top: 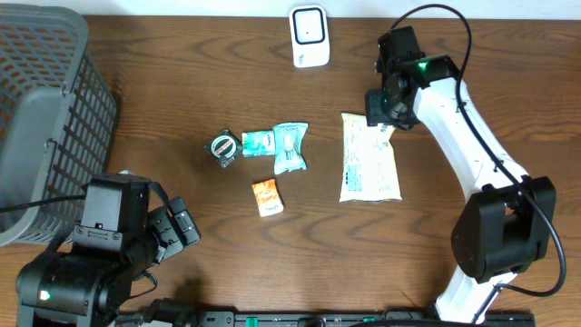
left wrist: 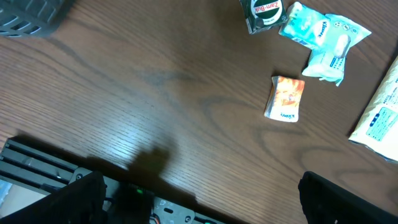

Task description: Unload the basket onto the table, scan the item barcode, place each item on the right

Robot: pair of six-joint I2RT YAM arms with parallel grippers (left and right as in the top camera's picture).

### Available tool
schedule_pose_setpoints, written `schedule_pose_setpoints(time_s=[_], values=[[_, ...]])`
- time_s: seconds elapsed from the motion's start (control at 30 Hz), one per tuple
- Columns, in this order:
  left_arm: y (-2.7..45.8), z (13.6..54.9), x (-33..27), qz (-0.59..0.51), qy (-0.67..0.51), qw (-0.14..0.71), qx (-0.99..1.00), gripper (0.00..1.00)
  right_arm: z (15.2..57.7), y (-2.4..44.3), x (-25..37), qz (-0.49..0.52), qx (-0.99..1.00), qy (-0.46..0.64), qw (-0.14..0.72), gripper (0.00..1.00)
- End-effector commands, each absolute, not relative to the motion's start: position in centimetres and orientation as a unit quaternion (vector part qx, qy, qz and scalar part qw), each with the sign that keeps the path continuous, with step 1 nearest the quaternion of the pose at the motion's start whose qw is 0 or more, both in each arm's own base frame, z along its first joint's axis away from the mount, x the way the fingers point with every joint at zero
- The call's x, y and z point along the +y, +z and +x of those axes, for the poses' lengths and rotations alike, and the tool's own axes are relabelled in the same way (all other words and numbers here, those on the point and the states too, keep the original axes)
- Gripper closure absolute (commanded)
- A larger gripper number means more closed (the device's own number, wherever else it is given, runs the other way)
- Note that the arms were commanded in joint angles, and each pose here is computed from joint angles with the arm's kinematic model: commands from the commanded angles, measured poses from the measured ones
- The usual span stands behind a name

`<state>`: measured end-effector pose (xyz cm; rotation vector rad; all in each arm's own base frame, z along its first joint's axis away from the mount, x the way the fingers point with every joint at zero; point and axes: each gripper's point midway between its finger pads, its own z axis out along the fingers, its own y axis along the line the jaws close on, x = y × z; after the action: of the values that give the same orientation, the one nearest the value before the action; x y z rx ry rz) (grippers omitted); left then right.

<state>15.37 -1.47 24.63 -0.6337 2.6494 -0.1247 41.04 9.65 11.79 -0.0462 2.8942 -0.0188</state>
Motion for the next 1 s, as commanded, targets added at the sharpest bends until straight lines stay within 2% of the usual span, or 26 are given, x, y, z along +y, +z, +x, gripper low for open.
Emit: schedule_pose_setpoints(time_s=[0.0, 0.07, 0.13, 0.2, 0.37, 0.47, 0.57, 0.73, 0.8, 0.83, 0.9, 0.97], values=[[24.6, 15.3, -1.4, -0.230, -0.042, 0.206, 0.950, 0.02, 39.6, 11.4, 10.2, -0.016, 0.995, 0.018, 0.094, 0.42], [24.6, 15.3, -1.4, -0.230, -0.042, 0.206, 0.950, 0.02, 38.5, 10.5, 11.2, -0.019, 0.996, 0.050, 0.071, 0.45], [24.6, 15.3, -1.4, -0.230, -0.042, 0.206, 0.950, 0.02, 38.0, 9.5, 12.0, -0.023, 0.996, 0.068, 0.059, 0.56], [24.6, 15.3, -1.4, -0.230, -0.042, 0.206, 0.950, 0.02, 37.3, 8.2, 12.4, -0.028, 0.996, 0.070, 0.052, 0.61], [24.6, 15.3, -1.4, -0.230, -0.042, 0.206, 0.950, 0.02, 35.2, 4.1, 12.5, -0.019, 0.998, 0.061, 0.029, 0.64], [24.6, 15.3, -1.4, -0.230, -0.042, 0.206, 0.950, 0.03, 34.4, 2.5, 12.2, -0.015, 0.998, 0.056, 0.024, 0.70], [24.6, 15.3, -1.4, -0.230, -0.042, 0.206, 0.950, 0.02, 34.8, 3.0, 12.0, -0.015, 0.998, 0.049, 0.032, 0.60], [24.6, 15.3, -1.4, -0.230, -0.042, 0.206, 0.950, 0.02, 36.3, 6.8, 11.2, -0.009, 0.998, 0.030, 0.049, 0.47], [24.6, 15.3, -1.4, -0.230, -0.042, 0.206, 0.950, 0.02, 36.9, 9.0, 10.2, -0.001, 0.998, 0.016, 0.054, 0.38], [24.6, 15.3, -1.4, -0.230, -0.042, 0.206, 0.950, 0.02, 37.0, 9.7, 9.8, 0.001, 0.998, 0.010, 0.056, 0.28], [24.6, 15.3, -1.4, -0.230, -0.042, 0.206, 0.950, 0.02, 37.4, 10.9, 8.6, 0.000, 0.998, -0.008, 0.060, 0.01], [24.6, 15.3, -1.4, -0.230, -0.042, 0.206, 0.950, 0.02, 37.6, 11.2, 7.2, -0.001, 0.998, -0.026, 0.064, 0.01]])
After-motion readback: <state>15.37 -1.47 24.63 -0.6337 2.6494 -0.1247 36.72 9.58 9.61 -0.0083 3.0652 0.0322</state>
